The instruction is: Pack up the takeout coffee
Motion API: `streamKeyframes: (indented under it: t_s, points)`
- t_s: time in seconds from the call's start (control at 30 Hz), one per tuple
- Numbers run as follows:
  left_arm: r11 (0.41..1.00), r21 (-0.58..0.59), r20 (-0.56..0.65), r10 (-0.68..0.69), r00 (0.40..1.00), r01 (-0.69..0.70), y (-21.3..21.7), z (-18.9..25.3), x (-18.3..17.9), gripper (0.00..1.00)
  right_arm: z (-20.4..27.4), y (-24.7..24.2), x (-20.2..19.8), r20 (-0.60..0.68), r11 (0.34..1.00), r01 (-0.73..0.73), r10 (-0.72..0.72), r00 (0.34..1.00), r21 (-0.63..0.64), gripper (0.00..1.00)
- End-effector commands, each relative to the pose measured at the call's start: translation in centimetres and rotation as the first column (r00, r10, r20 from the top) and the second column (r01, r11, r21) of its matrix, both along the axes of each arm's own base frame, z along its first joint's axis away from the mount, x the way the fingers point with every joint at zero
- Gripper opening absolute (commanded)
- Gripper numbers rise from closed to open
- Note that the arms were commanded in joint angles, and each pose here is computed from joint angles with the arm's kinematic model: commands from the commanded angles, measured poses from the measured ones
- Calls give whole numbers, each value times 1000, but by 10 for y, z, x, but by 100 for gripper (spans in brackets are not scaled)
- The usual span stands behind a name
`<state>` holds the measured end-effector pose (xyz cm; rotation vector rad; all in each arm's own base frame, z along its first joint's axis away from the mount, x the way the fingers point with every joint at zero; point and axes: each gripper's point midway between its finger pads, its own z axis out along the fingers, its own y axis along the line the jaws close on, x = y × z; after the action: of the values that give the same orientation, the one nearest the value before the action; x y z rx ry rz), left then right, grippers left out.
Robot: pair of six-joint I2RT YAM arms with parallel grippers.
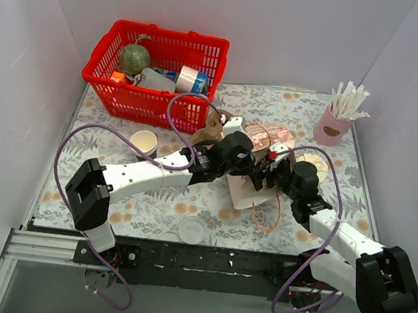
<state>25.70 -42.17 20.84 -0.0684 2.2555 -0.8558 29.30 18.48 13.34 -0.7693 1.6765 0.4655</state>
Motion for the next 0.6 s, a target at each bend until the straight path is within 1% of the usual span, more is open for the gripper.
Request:
streamKeyframes:
  t_s: [0.0, 0.03, 0.07, 0.13, 0.17, 0.2, 0.23, 0.27, 0.3, 0.4, 0.47, 0.53, 0.57]
  points:
    - [997, -77, -28, -30, 999, 27, -12, 14, -9, 0, 14, 7, 14, 94, 996, 85, -84, 992, -2, 87]
    - [996, -81, -34, -32, 999, 29, -13, 13, -11, 0, 24, 5, 20, 133, 991, 125, -129, 983, 36, 87]
    - [996, -86, -38, -31, 999, 27, -13, 14, -11, 0, 24, 6, 19, 135, 989, 131, -139, 981, 64, 87]
    - [996, -90, -44, -30, 999, 26, -13, 13, -11, 0, 30, 13, 11, 153, 986, 107, -127, 980, 127, 87]
    - [996, -87, -38, -25, 999, 22, -11, 14, -10, 0, 32, 14, 9, 148, 984, 101, -123, 981, 148, 87]
    - [996, -82, -36, -20, 999, 17, -10, 14, -10, 0, 40, 15, 5, 135, 974, 99, -128, 983, 205, 87]
    - [997, -79, -40, -9, 999, 5, -7, 11, -10, 0, 43, 17, 2, 128, 968, 87, -120, 984, 234, 87]
    - [997, -78, -35, 7, 999, -10, -5, 12, -8, 0, 45, 18, 0, 95, 958, 95, -125, 988, 272, 87]
    - [996, -83, -34, 16, 999, -19, -3, 13, -8, 0, 49, 21, -3, 36, 935, 108, -127, 991, 337, 87]
    - [994, -101, -48, 36, 998, -41, 0, 15, -9, 0, 43, 24, -6, -64, 920, 140, -126, 990, 367, 85]
    - [990, -129, -66, 55, 996, -63, 1, 19, -9, 0, 40, 22, -10, -93, 905, 159, -133, 987, 394, 85]
    - [984, -160, -63, 69, 996, -79, 3, 24, -9, 0, 47, 22, -13, -93, 882, 157, -128, 987, 445, 84]
    - [978, -189, -64, 76, 995, -87, 2, 29, -9, 0, 47, 23, -16, -92, 881, 145, -116, 989, 450, 84]
